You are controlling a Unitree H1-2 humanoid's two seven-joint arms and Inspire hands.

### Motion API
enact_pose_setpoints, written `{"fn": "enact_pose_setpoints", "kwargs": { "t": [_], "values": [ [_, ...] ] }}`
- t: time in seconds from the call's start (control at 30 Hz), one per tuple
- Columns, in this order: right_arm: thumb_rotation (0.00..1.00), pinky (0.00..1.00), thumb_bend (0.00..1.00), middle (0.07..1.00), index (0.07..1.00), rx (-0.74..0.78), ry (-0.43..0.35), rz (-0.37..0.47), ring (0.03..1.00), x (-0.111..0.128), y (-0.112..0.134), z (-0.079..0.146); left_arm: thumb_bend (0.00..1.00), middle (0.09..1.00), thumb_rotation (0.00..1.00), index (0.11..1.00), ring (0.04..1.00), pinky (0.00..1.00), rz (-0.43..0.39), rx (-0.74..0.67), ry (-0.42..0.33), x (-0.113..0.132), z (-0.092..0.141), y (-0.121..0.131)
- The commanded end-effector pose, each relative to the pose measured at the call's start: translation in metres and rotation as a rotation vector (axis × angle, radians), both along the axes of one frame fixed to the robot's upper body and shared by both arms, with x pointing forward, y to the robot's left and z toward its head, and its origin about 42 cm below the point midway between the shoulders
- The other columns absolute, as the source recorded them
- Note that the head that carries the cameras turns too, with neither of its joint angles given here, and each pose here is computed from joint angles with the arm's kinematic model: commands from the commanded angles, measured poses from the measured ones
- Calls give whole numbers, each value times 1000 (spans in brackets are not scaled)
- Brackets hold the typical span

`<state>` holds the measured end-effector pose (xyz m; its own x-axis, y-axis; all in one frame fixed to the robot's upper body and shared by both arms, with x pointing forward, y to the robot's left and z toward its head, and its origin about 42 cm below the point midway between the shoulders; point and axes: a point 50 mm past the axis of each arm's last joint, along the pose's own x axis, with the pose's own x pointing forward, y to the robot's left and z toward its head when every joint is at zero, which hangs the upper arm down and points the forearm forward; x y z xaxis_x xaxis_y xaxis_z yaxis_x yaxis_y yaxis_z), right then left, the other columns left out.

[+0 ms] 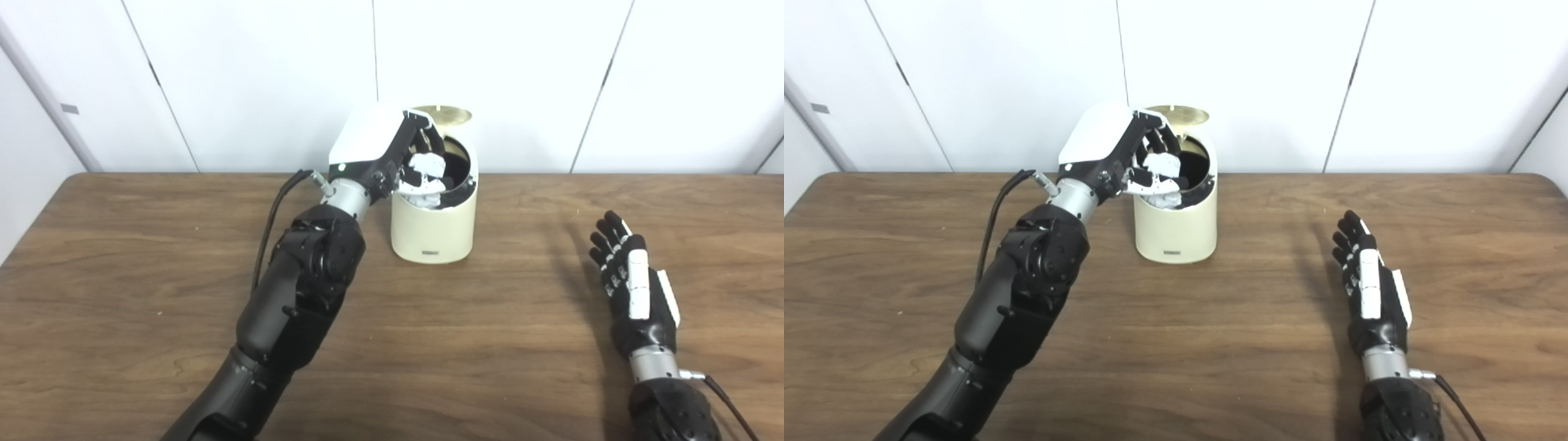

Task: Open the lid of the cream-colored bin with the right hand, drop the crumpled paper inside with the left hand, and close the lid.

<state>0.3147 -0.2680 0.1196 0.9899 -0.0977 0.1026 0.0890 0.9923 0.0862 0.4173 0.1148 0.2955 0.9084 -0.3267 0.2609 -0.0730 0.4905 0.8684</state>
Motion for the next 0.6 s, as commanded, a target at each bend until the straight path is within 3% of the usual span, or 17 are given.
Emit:
{"fn": "enact_pose_setpoints", "kwargs": {
  "t": [0.0,0.57],
  "values": [
    [1000,936,454,935,914,42,93,5,937,-19,10,-30,467,497,0,529,379,303,-8,-10,-99,6,27,-8],
    [1000,944,477,947,920,46,97,4,961,-23,7,-29,470,543,0,495,422,310,28,-25,-189,17,12,-14]
  ]
}}
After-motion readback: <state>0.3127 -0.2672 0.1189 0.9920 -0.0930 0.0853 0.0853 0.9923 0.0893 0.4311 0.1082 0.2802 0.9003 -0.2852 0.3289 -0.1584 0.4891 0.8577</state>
